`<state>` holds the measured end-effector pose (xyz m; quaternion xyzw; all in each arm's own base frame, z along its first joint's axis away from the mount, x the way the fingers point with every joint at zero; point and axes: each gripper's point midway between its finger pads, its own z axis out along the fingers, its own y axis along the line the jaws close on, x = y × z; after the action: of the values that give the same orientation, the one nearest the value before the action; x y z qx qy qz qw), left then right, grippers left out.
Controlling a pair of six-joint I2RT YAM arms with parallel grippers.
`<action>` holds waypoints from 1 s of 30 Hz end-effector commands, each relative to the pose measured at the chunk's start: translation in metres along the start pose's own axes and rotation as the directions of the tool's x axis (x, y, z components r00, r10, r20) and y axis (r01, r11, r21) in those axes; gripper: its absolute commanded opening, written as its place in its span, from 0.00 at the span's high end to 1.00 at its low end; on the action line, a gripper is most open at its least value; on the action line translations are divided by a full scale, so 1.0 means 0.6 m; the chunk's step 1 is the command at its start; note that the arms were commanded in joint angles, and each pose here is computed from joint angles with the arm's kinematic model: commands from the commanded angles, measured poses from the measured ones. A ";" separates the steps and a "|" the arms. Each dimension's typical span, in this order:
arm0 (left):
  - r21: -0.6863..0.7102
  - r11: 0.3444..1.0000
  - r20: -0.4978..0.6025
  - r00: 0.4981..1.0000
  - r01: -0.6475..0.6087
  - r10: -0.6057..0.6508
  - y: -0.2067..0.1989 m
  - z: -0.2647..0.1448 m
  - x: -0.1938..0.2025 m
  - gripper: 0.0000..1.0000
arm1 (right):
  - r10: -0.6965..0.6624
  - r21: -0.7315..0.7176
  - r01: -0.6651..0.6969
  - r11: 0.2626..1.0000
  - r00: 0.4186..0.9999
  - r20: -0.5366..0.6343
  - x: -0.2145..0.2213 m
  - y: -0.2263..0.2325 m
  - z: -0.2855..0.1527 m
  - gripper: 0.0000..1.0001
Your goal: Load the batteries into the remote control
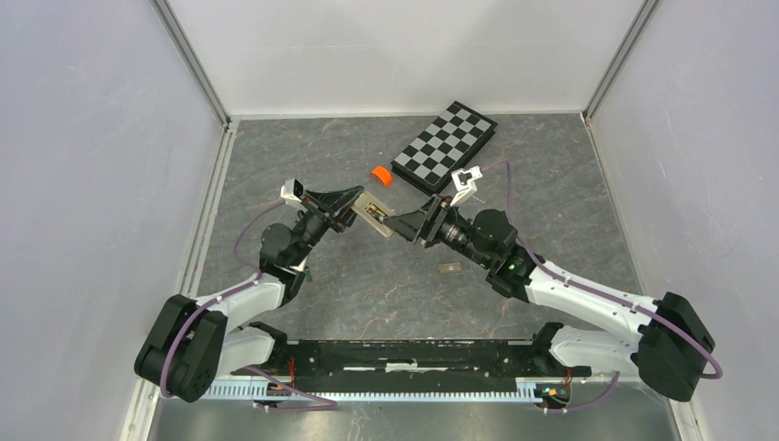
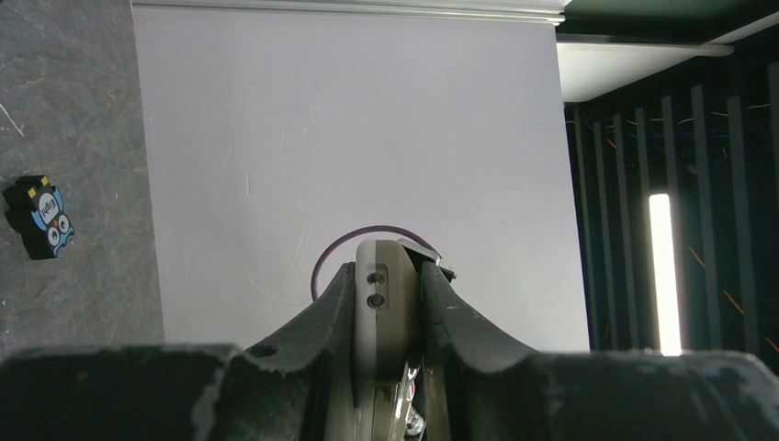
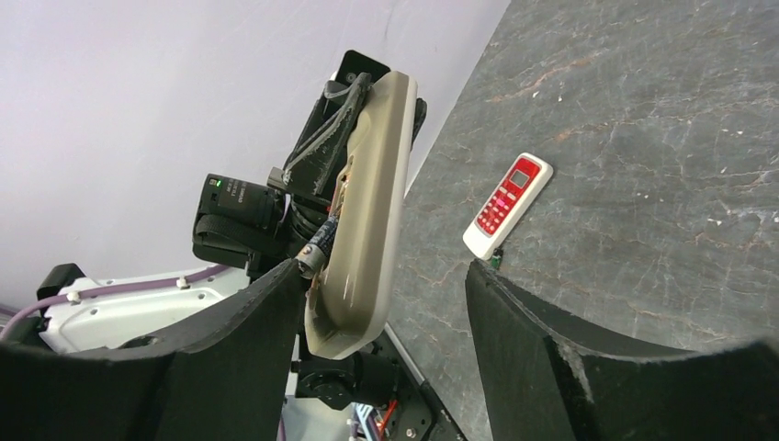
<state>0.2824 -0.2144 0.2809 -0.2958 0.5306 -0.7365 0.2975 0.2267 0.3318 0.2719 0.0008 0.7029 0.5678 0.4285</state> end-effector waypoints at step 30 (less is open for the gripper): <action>0.102 0.994 -0.033 0.999 -0.027 0.030 -0.051 0.004 0.015 0.98 | -0.048 0.067 0.050 0.997 0.998 -0.031 0.006 -0.030 0.022 0.40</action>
<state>0.2847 -0.2144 0.2771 -0.3007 0.5336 -0.7328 0.2964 0.2306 0.3391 0.2713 -0.0218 0.7006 0.5662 0.4336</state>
